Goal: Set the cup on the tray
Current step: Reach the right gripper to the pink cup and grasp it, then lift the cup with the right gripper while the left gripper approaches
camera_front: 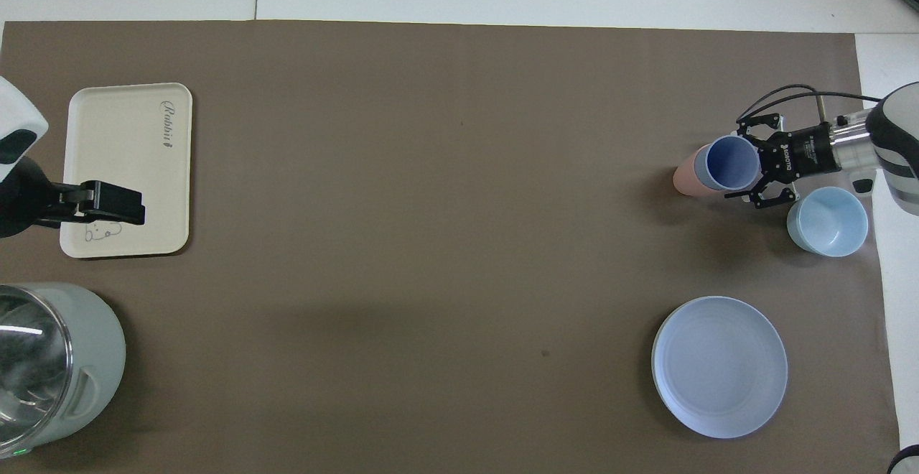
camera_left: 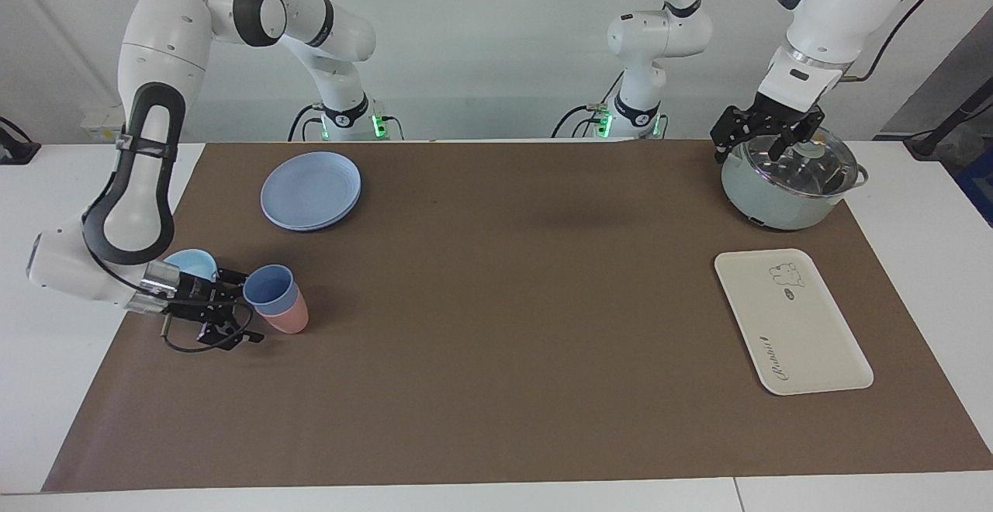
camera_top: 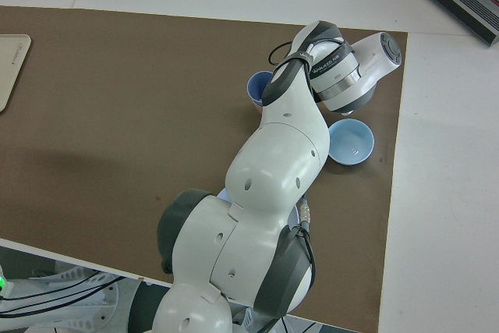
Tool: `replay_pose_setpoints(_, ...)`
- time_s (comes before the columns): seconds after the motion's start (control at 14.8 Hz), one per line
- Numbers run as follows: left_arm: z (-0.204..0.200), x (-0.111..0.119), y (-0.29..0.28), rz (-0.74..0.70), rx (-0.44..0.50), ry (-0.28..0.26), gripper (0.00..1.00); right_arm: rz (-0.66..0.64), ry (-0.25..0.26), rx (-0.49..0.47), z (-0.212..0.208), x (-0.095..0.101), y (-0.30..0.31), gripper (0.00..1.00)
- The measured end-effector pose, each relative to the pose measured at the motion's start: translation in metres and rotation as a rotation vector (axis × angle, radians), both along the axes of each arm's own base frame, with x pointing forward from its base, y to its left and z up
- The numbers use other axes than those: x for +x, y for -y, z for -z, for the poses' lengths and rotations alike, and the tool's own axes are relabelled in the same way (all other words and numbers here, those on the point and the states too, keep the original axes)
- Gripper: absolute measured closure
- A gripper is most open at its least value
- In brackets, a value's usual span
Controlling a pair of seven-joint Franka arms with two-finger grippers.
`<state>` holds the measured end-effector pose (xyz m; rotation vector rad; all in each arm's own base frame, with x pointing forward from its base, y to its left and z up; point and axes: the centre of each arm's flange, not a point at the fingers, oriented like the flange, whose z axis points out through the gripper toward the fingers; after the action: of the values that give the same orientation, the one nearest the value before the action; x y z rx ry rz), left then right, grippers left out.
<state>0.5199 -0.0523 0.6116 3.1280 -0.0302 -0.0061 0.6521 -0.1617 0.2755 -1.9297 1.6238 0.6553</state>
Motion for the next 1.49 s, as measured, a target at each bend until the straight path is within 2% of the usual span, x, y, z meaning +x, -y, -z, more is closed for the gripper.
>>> replay_pose_setpoints(0.27, 0.0, 0.0, 0.0, 0.0, 0.0, 0.0, 0.0, 0.017, 0.015, 0.044, 0.003, -0.008, -0.006, 0.04)
replay_pose_setpoints(0.54, 0.0, 0.0, 0.0, 0.0, 0.0, 0.0, 0.0, 0.04, 0.023, 0.086, 0.003, -0.009, -0.013, 0.06)
replay_pose_setpoints(0.61, 0.0, 0.0, 0.0, 0.0, 0.0, 0.0, 0.0, 0.041, 0.02, 0.094, 0.004, -0.009, -0.017, 0.11)
replay_pose_setpoints(0.81, 0.0, 0.0, -0.001, -0.003, 0.0, 0.0, 0.0, 0.041, 0.009, 0.098, 0.008, -0.014, -0.021, 0.11)
replay_pose_setpoints(1.08, 0.001, 0.0, -0.002, 0.022, 0.0, -0.001, 0.0, 0.068, 0.018, 0.113, 0.01, -0.014, -0.027, 0.12)
replay_pose_setpoints(1.49, 0.002, 0.0, -0.002, 0.072, 0.0, -0.003, 0.0, 0.084, 0.012, 0.14, 0.014, -0.017, -0.038, 0.19)
